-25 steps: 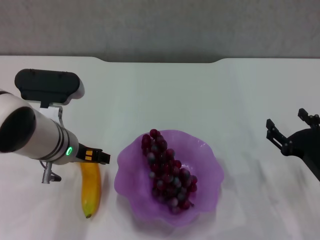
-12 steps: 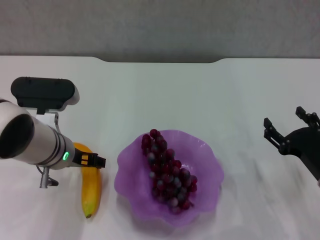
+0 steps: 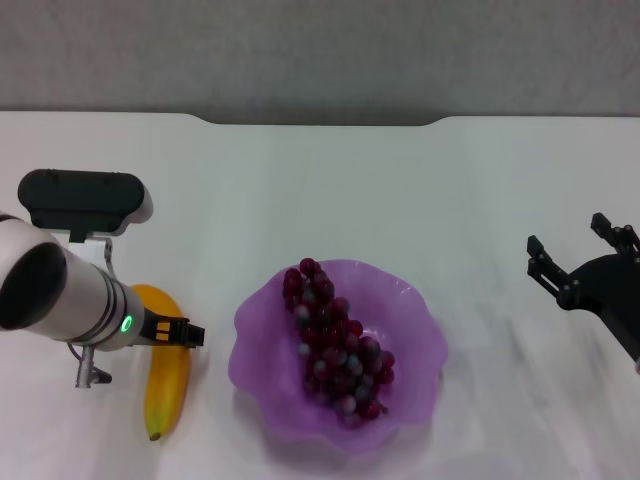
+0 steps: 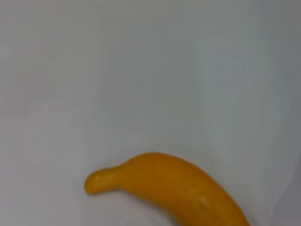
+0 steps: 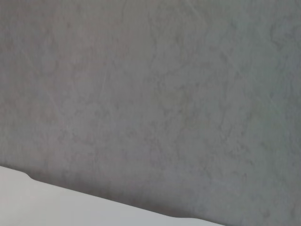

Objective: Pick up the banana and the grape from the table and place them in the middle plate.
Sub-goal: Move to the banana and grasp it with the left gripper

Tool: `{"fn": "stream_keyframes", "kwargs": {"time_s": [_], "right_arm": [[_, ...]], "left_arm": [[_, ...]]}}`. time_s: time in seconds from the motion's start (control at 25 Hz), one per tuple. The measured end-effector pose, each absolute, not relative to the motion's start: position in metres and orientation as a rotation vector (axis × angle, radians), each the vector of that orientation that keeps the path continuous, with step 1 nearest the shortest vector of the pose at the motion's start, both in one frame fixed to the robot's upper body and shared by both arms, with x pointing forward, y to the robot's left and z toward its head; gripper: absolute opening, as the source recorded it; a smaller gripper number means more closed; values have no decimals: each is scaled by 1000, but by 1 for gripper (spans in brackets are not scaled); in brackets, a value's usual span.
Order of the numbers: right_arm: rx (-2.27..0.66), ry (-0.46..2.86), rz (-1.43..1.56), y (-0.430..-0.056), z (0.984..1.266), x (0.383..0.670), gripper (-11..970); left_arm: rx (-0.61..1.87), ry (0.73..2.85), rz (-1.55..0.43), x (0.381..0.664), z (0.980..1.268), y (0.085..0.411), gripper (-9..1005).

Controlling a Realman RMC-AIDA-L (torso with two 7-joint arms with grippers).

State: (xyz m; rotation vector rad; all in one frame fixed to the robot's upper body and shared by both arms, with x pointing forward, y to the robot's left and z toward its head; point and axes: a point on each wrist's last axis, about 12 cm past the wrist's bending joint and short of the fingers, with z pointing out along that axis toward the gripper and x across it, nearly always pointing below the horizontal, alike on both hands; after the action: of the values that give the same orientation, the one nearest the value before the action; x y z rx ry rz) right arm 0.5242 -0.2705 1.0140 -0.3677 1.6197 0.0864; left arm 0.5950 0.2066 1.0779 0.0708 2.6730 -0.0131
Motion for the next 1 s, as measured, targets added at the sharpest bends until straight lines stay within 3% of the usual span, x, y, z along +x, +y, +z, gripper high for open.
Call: {"fn": "stream_keyframes", "kwargs": {"time_s": [0.76, 1.0], "right_arm": [[-366, 1618, 90, -270, 1015, 525, 878], [-366, 1617, 90, -270, 1015, 525, 878]], "left_arm": [[43, 2677, 9, 595, 1066, 218, 863], [46, 2662, -2, 596, 1068, 218, 686]]}}
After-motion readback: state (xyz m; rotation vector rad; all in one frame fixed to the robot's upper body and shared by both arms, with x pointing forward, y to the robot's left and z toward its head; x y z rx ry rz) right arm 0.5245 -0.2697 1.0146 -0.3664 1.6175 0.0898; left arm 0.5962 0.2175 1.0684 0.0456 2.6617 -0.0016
